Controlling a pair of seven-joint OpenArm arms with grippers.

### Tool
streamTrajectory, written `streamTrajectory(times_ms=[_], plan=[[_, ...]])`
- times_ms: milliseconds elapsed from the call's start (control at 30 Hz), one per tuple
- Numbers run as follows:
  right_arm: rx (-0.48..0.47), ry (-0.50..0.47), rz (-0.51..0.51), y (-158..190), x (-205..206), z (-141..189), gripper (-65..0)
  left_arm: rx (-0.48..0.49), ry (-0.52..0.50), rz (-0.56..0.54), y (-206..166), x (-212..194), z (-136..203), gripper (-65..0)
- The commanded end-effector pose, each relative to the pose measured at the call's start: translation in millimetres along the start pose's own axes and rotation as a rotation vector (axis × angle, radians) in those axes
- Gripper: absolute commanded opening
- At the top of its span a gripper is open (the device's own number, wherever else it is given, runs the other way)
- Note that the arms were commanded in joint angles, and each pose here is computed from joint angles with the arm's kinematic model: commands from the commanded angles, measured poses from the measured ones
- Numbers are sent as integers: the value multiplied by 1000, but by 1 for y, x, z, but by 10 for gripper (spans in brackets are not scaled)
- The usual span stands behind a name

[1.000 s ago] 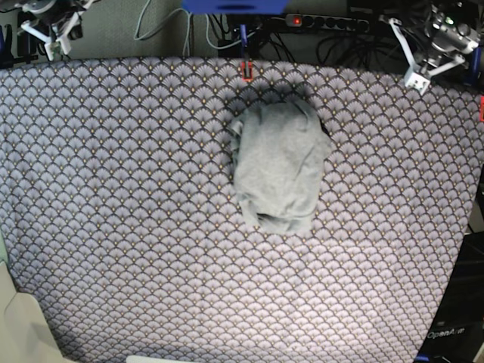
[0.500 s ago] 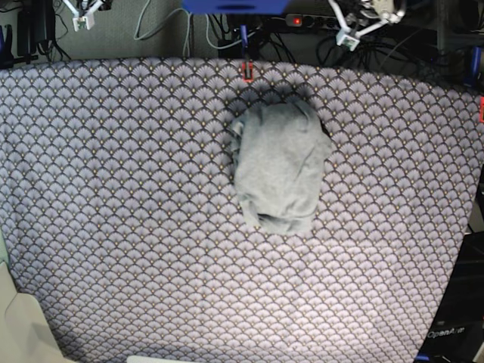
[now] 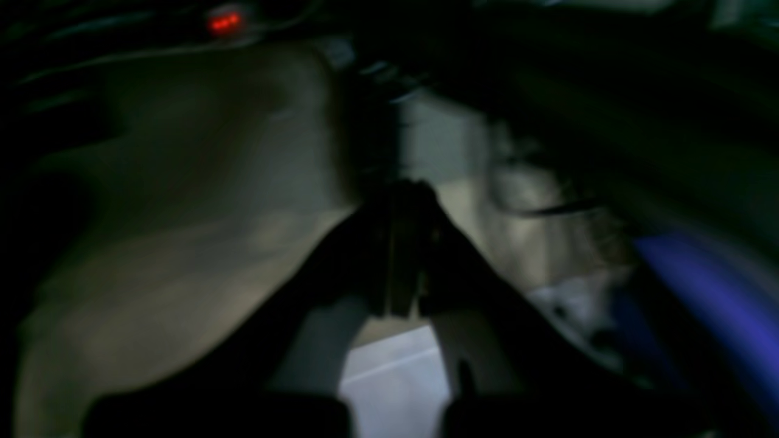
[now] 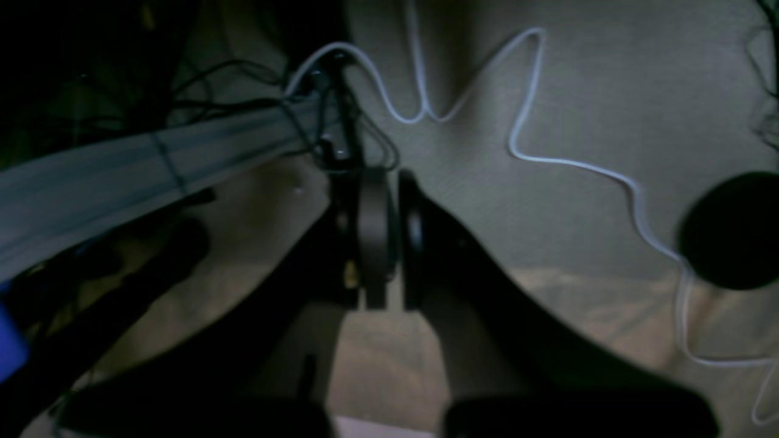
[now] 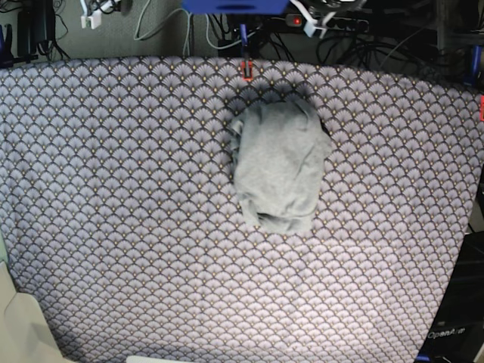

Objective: Fold the T-shirt properly

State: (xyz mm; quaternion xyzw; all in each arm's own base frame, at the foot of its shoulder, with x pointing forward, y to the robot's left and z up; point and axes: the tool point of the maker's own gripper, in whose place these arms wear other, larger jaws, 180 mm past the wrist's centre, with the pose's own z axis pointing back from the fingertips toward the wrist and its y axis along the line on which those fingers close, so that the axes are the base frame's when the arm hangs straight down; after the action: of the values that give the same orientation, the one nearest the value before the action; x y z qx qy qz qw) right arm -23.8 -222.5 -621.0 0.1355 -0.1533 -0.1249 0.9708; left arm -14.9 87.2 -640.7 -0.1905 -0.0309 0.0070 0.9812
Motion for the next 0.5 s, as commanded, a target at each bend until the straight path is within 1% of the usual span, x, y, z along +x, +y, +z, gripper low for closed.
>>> streamTrajectory(times_ms=[0, 100, 133, 167, 233, 333, 400, 467], plan=[[-14, 12, 31, -7, -3, 3, -633, 5, 36, 7, -2, -16, -2, -646], [-130, 30, 144, -21, -2, -1, -633, 76, 24, 51, -3, -21, -13, -646], [-154, 39, 179, -22, -3, -4, -633, 115, 18, 60, -1, -23, -14, -646], [-165, 53, 204, -21, -6, -5, -631, 150, 6, 64, 2, -23, -15, -646], [-191, 64, 272, -23, 1, -10, -629, 231, -26, 62, 10, -21, -16, -646], [-220, 99, 351, -18, -5, -16, -629, 330, -49, 50, 23, -14, -13, -646], [-264, 111, 393, -22, -8, -15, -629, 398, -50, 44, 43, -9, -7, -645], [-319, 106, 423, -28, -6, -14, -629, 448, -76, 79, 57, 4, -2, -645]])
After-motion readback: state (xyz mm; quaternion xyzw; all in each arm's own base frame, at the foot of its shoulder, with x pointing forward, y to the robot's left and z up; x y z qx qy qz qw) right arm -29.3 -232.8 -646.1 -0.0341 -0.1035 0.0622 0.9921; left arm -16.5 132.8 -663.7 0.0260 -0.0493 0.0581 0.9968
